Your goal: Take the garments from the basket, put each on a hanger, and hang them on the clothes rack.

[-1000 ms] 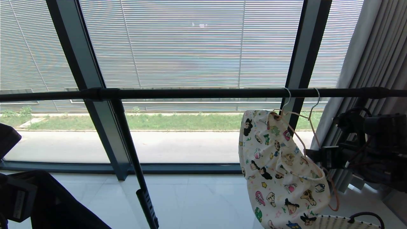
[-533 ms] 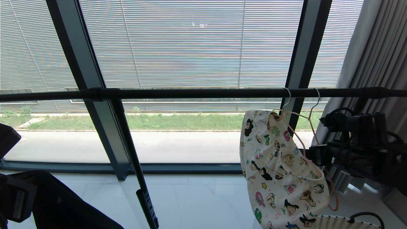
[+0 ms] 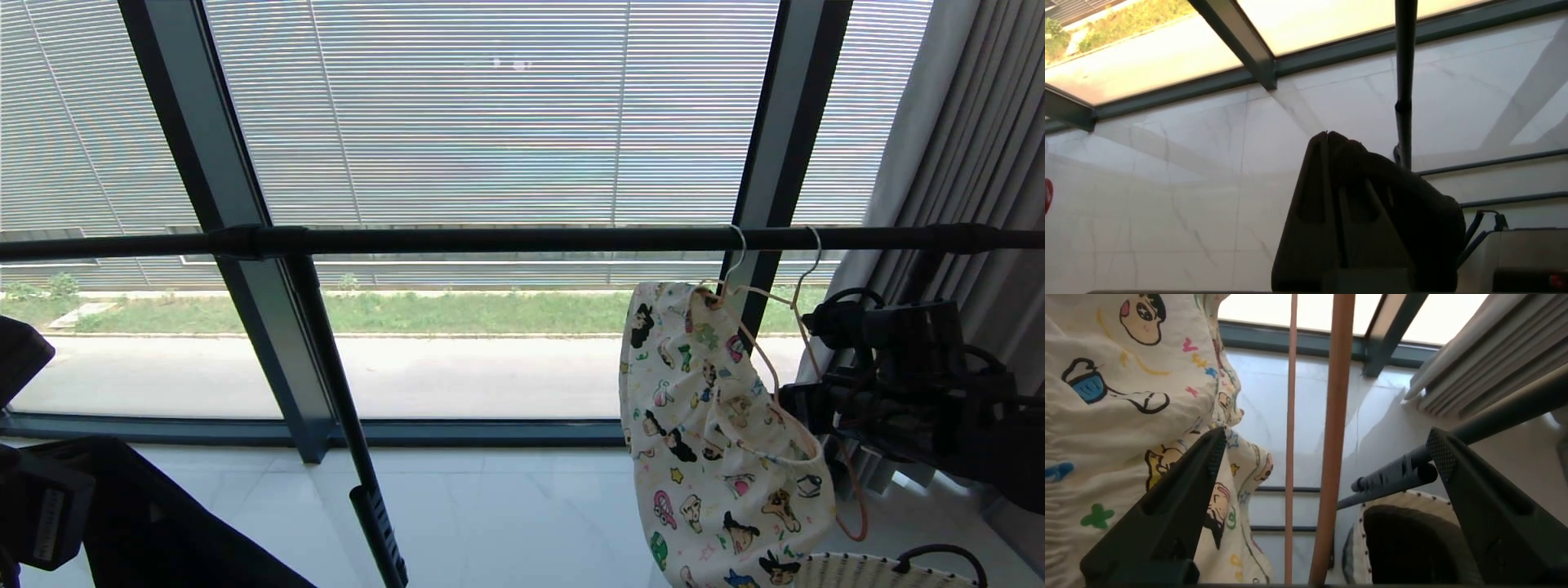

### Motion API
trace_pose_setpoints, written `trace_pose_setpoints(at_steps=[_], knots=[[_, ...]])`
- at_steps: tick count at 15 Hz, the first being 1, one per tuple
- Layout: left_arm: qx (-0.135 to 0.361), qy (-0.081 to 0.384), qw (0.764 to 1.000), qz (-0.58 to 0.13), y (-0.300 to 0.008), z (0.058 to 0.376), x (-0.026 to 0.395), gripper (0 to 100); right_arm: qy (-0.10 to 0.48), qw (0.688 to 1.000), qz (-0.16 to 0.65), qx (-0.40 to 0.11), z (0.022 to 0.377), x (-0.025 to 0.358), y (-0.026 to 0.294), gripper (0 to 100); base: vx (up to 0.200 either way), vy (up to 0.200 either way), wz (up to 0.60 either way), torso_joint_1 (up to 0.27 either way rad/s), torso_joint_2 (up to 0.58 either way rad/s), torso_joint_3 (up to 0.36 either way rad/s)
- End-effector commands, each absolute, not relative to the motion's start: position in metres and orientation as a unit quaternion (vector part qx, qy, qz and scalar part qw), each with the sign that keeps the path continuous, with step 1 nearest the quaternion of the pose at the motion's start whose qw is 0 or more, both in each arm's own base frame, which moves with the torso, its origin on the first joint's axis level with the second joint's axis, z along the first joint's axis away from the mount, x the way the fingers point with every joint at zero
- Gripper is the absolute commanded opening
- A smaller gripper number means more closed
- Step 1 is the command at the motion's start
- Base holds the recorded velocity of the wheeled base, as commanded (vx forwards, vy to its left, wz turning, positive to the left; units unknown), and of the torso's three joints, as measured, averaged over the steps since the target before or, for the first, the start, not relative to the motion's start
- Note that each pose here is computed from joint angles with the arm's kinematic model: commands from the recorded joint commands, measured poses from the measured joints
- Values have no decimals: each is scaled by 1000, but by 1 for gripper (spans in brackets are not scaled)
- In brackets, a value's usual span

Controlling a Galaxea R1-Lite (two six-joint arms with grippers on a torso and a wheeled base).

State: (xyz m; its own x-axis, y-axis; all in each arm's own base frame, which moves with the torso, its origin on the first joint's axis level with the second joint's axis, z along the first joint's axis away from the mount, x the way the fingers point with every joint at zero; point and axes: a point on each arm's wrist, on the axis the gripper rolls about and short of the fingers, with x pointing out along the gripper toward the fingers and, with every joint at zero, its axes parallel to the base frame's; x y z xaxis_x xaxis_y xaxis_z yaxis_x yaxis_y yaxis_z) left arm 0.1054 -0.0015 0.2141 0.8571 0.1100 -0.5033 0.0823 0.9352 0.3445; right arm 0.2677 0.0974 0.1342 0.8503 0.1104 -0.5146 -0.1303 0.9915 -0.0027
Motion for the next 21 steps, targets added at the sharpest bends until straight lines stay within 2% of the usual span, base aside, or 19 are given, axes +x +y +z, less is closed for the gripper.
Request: trace_pose_setpoints(at_steps=[1,2,11,16,21], knots=[[180,269,946,7,-2,214,106,0,267,961,64,-19,134,268,97,100,0,0,0,0,0,0],[180,269,946,7,-2,214,106,0,267,961,64,-19,134,267,98,0,0,0,0,0,0,0],[180,269,946,7,-2,214,106,0,263,963,61,-18,136,266,98,0,0,0,0,0,0,0],[179,268,946,7,-2,214,106,0,212,976,46,-9,155,260,96,0,0,0,0,0,0,0],[180,266,947,7,-1,214,105,0,176,983,54,-11,159,239,91,0,0,0,0,0,0,0]])
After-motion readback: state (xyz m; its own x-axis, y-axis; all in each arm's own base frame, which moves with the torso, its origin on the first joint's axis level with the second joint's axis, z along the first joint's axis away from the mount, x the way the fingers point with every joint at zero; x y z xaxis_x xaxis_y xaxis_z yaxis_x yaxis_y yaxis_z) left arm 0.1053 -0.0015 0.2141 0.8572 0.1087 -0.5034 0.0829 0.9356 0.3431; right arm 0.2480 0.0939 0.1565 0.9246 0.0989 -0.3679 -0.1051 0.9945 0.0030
